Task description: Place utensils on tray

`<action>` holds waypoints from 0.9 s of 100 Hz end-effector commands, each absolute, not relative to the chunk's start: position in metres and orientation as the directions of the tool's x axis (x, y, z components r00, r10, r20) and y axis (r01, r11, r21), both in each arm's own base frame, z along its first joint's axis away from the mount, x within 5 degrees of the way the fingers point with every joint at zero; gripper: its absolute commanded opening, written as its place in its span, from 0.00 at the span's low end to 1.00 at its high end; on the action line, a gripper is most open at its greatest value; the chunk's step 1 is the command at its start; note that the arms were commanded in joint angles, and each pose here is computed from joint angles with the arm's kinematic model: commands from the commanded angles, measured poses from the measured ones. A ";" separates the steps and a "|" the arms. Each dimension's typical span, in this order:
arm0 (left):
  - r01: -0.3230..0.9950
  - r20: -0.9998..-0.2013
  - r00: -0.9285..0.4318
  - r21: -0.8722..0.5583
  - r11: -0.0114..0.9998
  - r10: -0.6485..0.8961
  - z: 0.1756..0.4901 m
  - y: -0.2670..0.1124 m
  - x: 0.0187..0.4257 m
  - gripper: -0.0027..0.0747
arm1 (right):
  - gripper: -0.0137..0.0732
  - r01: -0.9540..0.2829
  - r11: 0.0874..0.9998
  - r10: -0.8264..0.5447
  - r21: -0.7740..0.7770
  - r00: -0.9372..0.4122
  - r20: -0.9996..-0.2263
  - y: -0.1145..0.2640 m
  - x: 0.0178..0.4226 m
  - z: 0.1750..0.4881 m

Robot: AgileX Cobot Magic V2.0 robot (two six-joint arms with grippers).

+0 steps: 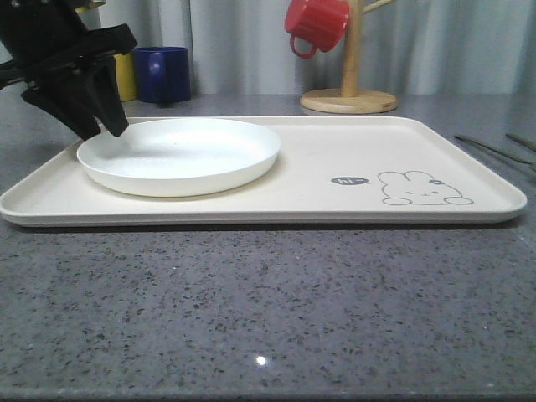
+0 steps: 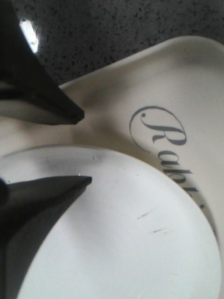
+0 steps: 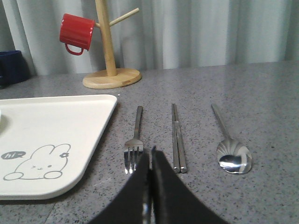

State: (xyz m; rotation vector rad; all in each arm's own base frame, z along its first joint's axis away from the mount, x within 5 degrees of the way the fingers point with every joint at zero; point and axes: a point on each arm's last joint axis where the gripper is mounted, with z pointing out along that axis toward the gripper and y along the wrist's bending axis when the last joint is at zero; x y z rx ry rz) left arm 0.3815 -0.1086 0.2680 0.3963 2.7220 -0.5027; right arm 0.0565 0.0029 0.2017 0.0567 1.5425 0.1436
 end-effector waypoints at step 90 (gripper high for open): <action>0.216 -0.916 -0.399 -0.121 0.969 -0.025 0.372 -0.042 0.231 0.45 | 0.08 -0.069 0.992 0.113 0.106 0.117 -0.987 0.003 0.055 0.209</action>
